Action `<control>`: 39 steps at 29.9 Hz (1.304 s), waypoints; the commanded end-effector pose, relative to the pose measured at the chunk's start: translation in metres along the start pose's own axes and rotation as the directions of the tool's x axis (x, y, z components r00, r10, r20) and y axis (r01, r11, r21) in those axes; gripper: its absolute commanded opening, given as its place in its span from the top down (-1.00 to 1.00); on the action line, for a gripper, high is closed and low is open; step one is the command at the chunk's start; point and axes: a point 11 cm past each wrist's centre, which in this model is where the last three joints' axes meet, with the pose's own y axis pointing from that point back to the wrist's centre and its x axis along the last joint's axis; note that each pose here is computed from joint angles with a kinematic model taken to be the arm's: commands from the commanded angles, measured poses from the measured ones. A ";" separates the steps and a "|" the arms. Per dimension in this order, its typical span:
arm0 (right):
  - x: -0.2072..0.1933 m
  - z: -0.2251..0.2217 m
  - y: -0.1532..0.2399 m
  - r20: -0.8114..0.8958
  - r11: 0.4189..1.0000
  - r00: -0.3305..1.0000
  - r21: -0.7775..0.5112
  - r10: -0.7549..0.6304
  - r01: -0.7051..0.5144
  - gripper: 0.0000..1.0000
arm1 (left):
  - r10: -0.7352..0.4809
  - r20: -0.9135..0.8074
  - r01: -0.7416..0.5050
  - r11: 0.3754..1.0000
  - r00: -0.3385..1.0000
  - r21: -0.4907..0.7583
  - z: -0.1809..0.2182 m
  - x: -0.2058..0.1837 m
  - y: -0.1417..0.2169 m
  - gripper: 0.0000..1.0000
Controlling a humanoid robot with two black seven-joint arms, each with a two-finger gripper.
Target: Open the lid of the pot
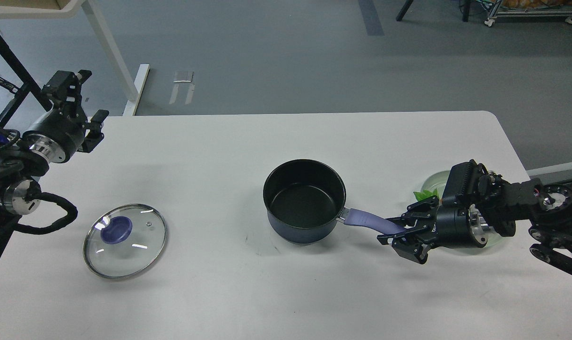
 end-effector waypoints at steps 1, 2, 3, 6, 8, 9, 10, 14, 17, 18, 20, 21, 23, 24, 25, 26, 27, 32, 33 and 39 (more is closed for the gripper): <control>0.001 0.000 0.000 0.002 1.000 1.000 0.002 0.003 -0.003 -0.91 | -0.026 -0.035 0.026 1.000 0.999 -0.009 0.001 -0.005 -0.002 -0.98; 0.002 -0.001 0.000 0.002 1.000 1.000 0.004 0.006 -0.006 -0.93 | -0.045 -0.053 0.044 0.999 0.998 -0.015 0.001 -0.009 -0.004 -0.98; 0.003 0.000 0.001 0.002 1.000 1.000 0.002 0.009 -0.009 -0.94 | -0.065 -0.073 0.063 0.998 0.995 -0.024 0.002 -0.011 -0.005 -0.98; 0.009 0.004 0.007 0.019 1.000 0.999 -0.008 0.031 -0.031 -0.96 | -0.113 -0.162 0.104 0.993 0.980 -0.062 0.005 -0.014 -0.010 -0.98; 0.023 0.012 0.019 0.046 0.997 0.996 -0.028 0.073 -0.072 -0.96 | -0.118 -0.212 0.114 0.993 0.970 -0.030 0.002 -0.013 -0.012 -0.98; 0.034 0.016 0.026 0.065 0.994 0.992 -0.034 0.106 -0.104 -0.96 | -0.115 -0.233 0.115 0.993 0.966 -0.012 0.000 -0.014 -0.012 -0.98; 0.046 0.019 0.034 0.092 0.989 0.985 -0.040 0.148 -0.145 -0.96 | -0.114 -0.247 0.118 0.993 0.962 0.002 -0.001 -0.013 -0.013 -0.98; 0.103 0.031 0.067 0.250 0.937 0.904 -0.048 0.348 -0.347 -0.96 | -0.117 -0.268 0.124 0.992 0.956 0.009 -0.003 -0.016 -0.013 -0.98; 0.131 0.044 0.086 0.456 0.850 0.740 -0.074 0.495 -0.522 -0.96 | -0.136 -0.279 0.143 0.990 0.951 0.006 -0.005 -0.022 -0.015 -0.98; 0.138 0.049 0.092 0.521 0.811 0.665 -0.095 0.535 -0.577 -0.96 | -0.137 -0.280 0.145 0.989 0.950 0.006 -0.005 -0.022 -0.015 -0.98; 0.147 0.064 0.102 0.664 0.709 0.454 -0.166 0.594 -0.685 -0.96 | -0.138 -0.282 0.145 0.989 0.950 0.005 -0.005 -0.023 -0.015 -0.98; 0.150 0.071 0.103 0.717 0.662 0.350 -0.205 0.603 -0.721 -0.96 | -0.140 -0.283 0.148 0.989 0.949 0.005 -0.005 -0.024 -0.015 -0.98; 0.148 0.086 0.096 0.794 0.579 0.141 -0.296 0.591 -0.760 -0.96 | -0.148 -0.289 0.156 0.988 0.946 0.005 -0.007 -0.027 -0.015 -0.98; 0.145 0.095 0.090 0.818 0.543 0.037 -0.347 0.574 -0.765 -0.99 | -0.154 -0.292 0.163 0.987 0.944 0.004 -0.007 -0.027 -0.015 -0.98; 0.143 0.102 0.085 0.827 0.517 -0.039 -0.386 0.561 -0.764 -0.99 | -0.166 -0.297 0.174 0.985 0.940 0.001 -0.008 -0.029 -0.014 -0.98; 0.142 0.109 0.079 0.830 0.491 -0.112 -0.426 0.546 -0.760 -0.99 | -0.177 -0.300 0.185 0.983 0.937 0.001 -0.008 -0.030 -0.014 -0.98; 0.139 0.114 0.075 0.829 0.475 -0.166 -0.457 0.534 -0.752 -0.99 | -0.185 -0.306 0.195 0.981 0.934 0.002 -0.010 -0.032 -0.013 -0.98; 0.126 0.121 0.043 0.821 0.405 -0.429 -0.563 0.376 -0.721 -0.99 | -0.201 -0.333 0.218 0.976 0.921 0.014 -0.023 -0.045 -0.012 -0.98; 0.120 0.119 0.033 0.814 0.396 -0.472 -0.579 0.339 -0.713 -0.99 | -0.202 -0.337 0.220 0.975 0.920 0.014 -0.025 -0.046 -0.011 -0.98; 0.096 0.110 -0.012 0.763 0.384 -0.604 -0.641 0.229 -0.665 -0.99 | -0.210 -0.374 0.233 0.972 0.904 0.018 -0.037 -0.060 -0.011 -0.98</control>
